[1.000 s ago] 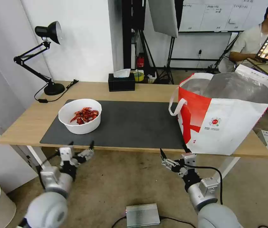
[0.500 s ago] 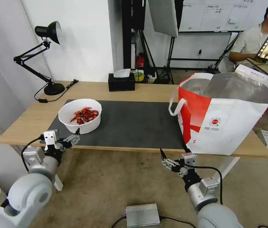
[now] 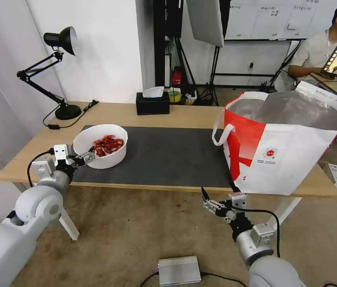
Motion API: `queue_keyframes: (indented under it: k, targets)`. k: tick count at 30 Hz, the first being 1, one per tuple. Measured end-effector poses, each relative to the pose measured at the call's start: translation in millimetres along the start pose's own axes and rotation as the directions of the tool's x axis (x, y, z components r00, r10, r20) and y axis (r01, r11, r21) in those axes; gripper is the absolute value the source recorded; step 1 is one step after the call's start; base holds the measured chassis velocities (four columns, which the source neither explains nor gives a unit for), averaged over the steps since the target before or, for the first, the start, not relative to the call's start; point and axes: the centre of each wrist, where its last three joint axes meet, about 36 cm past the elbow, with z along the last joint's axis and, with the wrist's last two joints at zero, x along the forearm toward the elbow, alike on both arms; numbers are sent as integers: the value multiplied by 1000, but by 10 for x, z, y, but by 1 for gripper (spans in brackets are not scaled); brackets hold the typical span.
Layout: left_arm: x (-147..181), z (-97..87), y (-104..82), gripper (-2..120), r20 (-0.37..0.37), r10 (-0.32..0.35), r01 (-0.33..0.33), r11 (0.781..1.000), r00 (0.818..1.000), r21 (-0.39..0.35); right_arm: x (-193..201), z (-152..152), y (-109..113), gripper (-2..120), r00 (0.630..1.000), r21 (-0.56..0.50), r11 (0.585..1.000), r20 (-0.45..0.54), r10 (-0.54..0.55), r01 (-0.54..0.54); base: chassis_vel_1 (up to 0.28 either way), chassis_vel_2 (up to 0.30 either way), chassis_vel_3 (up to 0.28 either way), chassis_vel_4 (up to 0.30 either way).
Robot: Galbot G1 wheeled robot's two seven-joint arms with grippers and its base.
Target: Pick up the trash from the table and place it into the takeout bag.
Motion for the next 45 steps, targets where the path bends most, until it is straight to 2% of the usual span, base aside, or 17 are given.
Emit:
queue_keyframes:
  k: [11, 21, 28, 37, 41, 42, 44, 45]
  targets:
    - [-264, -65, 147, 100, -35, -32, 32, 999, 999, -8, 0, 0, 0, 100, 1000, 0, 1000, 0, 0, 0, 0, 0, 0, 0]
    - [-377, -240, 155, 100, -106, -32, 36, 999, 994, 38, 0, 0, 0, 100, 1000, 0, 1000, 0, 0, 0, 0, 0, 0, 0]
    - [-461, -348, 181, 100, -185, -54, 64, 997, 981, 48, 0, 0, 0, 100, 1000, 0, 1000, 0, 0, 0, 0, 0, 0, 0]
    - [-488, -416, 191, 100, -232, -62, 77, 996, 971, 54, 0, 0, 0, 100, 1000, 0, 1000, 0, 0, 0, 0, 0, 0, 0]
    - [-498, -450, 189, 82, -251, -76, 92, 995, 965, 49, 0, 0, 0, 100, 1000, 0, 1000, 0, 0, 0, 0, 0, 0, 0]
    - [-498, -450, 189, 82, -251, -76, 92, 995, 965, 49, 0, 0, 0, 100, 1000, 0, 1000, 0, 0, 0, 0, 0, 0, 0]
    - [-498, -472, 190, 72, -259, -77, 92, 995, 963, 47, 0, 0, 0, 100, 1000, 0, 1000, 0, 0, 0, 0, 0, 0, 0]
    - [-498, -472, 190, 72, -259, -77, 92, 995, 963, 47, 0, 0, 0, 100, 1000, 0, 1000, 0, 0, 0, 0, 0, 0, 0]
